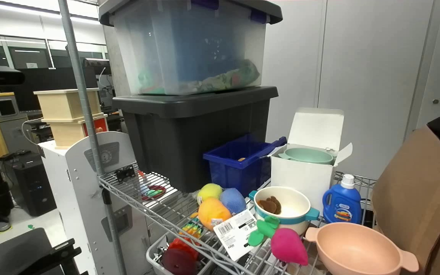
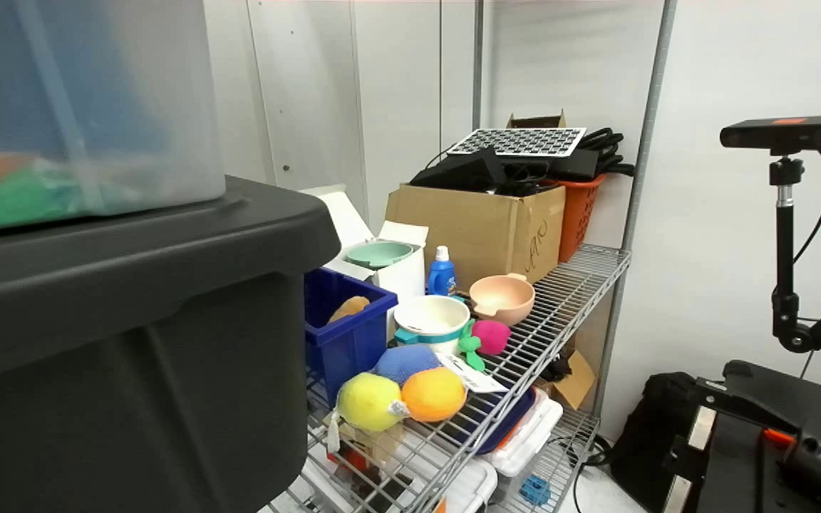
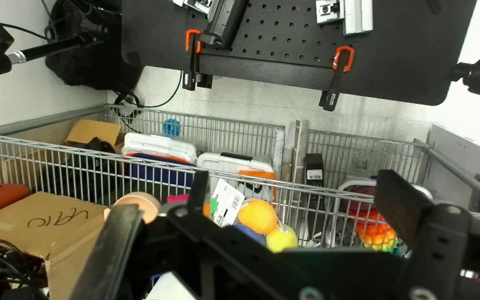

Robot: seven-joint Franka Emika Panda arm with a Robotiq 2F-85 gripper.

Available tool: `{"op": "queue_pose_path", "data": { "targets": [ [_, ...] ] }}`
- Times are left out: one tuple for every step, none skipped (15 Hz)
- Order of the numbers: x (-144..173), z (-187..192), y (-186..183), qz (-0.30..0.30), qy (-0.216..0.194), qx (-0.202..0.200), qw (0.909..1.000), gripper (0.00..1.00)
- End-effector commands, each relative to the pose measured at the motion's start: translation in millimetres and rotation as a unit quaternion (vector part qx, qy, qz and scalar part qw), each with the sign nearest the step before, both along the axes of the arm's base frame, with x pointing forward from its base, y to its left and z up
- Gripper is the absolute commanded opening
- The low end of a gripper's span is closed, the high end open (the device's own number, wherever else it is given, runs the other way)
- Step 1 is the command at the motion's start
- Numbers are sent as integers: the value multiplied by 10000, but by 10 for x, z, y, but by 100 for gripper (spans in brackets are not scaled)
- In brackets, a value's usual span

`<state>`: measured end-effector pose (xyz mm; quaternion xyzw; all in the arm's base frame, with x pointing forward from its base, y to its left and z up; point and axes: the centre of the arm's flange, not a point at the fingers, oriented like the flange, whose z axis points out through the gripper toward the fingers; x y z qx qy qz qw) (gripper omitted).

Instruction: Put the purple toy inside the white box.

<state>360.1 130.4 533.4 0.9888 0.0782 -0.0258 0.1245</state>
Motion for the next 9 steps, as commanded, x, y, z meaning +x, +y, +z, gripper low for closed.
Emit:
{"op": "queue_pose_path", "data": {
  "targets": [
    [0, 0, 0, 0, 0, 0, 10000, 100],
    [0, 0, 0, 0, 0, 0, 10000, 100],
    [0, 0, 0, 0, 0, 0, 10000, 100],
    [74, -28, -20, -42, 34, -1, 10000, 100],
    [131, -49, -66, -94, 45, -12, 9999, 100],
    [214, -65, -173, -158, 57, -13, 9999, 100],
    [277, -94, -272, -197, 86, -13, 9998, 100],
    [378, -120, -408, -265, 134, -14, 9996, 100],
    [469, -164, -540, -336, 175, 17, 9993, 100]
  ]
}}
